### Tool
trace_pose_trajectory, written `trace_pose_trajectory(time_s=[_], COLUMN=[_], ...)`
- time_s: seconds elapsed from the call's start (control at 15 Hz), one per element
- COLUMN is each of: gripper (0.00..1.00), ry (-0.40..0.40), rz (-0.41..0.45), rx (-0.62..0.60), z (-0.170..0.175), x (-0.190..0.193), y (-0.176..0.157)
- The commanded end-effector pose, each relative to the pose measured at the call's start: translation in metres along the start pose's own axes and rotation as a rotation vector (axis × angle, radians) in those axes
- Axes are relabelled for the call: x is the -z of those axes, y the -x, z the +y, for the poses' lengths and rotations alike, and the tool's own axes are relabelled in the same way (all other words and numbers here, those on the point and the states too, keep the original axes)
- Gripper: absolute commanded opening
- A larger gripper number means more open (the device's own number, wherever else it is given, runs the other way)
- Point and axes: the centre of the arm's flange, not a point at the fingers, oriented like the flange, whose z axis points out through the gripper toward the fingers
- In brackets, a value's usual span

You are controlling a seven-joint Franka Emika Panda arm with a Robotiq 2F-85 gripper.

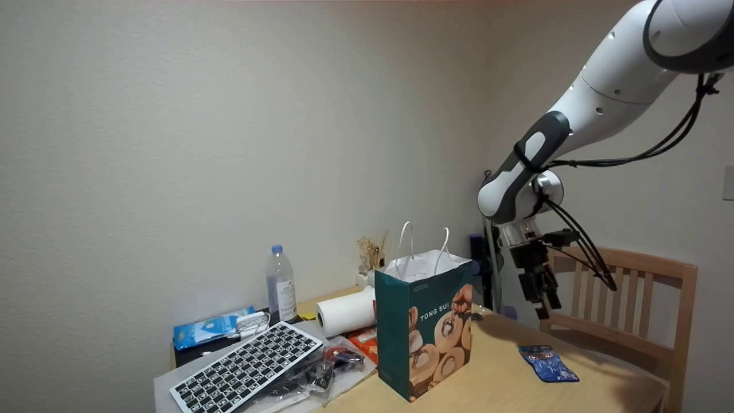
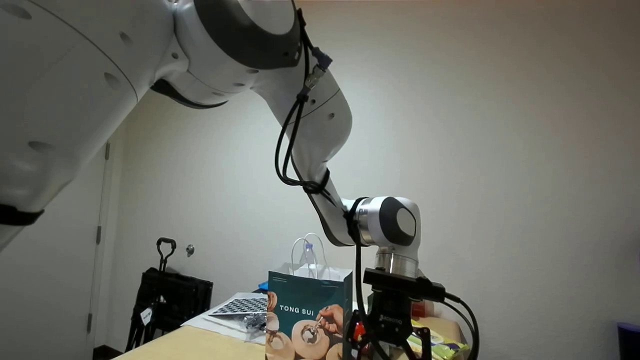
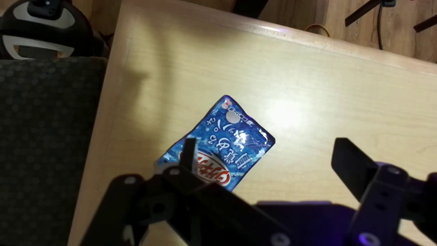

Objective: Put the sachet on the table in the paper bag

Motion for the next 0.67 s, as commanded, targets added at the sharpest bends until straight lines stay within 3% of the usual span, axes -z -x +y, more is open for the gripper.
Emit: trace_pose_trajectory(time_s=[0.0, 0.33, 0.4, 0.47, 0.6], gripper=[1.0, 1.0, 1.0, 1.0, 1.0], ry=[0.0, 0.094, 0.101, 0.077, 0.085], rz=[-0.02, -0.055, -0.069, -0.03, -0.044], rx=[0.001, -0.034, -0.079, -0.027, -0.055], z=[0.019, 0.031, 0.031, 0.024, 0.027], x=[-0.001, 0.003, 0.002, -0.003, -0.004], y=[-0.031, -0.072, -0.071, -0.059, -0.066])
